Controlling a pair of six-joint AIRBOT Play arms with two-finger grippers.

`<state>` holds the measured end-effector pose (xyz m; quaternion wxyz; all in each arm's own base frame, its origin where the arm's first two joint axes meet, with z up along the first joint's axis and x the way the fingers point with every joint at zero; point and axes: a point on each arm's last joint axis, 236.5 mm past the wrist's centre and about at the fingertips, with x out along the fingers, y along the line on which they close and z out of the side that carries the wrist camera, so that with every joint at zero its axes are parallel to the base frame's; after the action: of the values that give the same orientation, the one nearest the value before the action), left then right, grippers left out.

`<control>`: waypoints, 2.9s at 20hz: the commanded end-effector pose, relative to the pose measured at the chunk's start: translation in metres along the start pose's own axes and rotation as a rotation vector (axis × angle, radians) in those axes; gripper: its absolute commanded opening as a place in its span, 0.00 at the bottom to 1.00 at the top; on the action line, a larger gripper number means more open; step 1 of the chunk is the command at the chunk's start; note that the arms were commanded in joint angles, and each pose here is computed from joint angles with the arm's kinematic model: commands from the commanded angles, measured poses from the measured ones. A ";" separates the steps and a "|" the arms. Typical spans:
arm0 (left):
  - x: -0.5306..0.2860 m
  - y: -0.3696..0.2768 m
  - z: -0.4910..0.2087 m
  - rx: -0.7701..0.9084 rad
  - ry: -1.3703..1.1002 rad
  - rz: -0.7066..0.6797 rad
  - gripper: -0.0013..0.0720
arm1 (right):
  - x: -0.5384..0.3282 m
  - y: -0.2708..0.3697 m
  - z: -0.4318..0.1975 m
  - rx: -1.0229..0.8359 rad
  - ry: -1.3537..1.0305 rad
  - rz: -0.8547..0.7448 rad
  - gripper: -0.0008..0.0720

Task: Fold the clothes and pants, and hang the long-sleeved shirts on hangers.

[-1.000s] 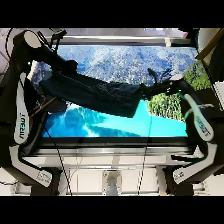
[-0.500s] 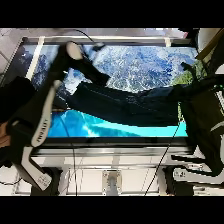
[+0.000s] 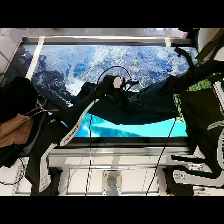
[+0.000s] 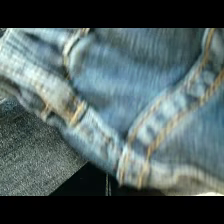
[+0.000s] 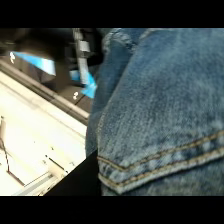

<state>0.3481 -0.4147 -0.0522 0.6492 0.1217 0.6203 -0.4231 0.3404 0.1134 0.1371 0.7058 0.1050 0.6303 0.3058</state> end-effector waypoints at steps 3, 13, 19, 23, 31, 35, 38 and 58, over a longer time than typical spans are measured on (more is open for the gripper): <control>-0.058 0.046 -0.035 -0.035 0.094 0.058 0.03 | 0.035 0.030 -0.004 0.009 0.115 -0.043 0.06; -0.263 0.157 -0.084 -0.278 -0.188 0.240 0.03 | 0.202 0.138 0.119 -0.068 -0.071 0.071 0.06; -0.275 0.164 -0.090 -0.284 -0.202 0.254 0.03 | 0.250 0.200 0.211 -0.061 -0.489 0.216 0.65; -0.275 0.164 -0.091 -0.284 -0.200 0.253 0.04 | 0.231 0.171 0.202 -0.068 -0.410 0.162 0.65; -0.273 0.160 -0.097 -0.287 -0.171 0.242 0.03 | 0.079 -0.015 0.084 -0.035 -0.032 -0.291 0.65; -0.273 0.161 -0.097 -0.287 -0.172 0.242 0.04 | 0.135 -0.037 0.026 0.194 -0.150 -0.140 0.80; -0.273 0.160 -0.096 -0.289 -0.174 0.240 0.04 | 0.211 -0.017 0.001 0.527 -0.236 0.218 0.95; -0.273 0.159 -0.096 -0.288 -0.175 0.239 0.03 | 0.242 0.040 0.102 0.383 -0.374 0.520 0.06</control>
<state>0.4274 -0.1429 0.1175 0.7570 0.0625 0.5967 -0.2588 0.4150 0.3039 -0.0491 0.6609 0.4623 0.5110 0.2975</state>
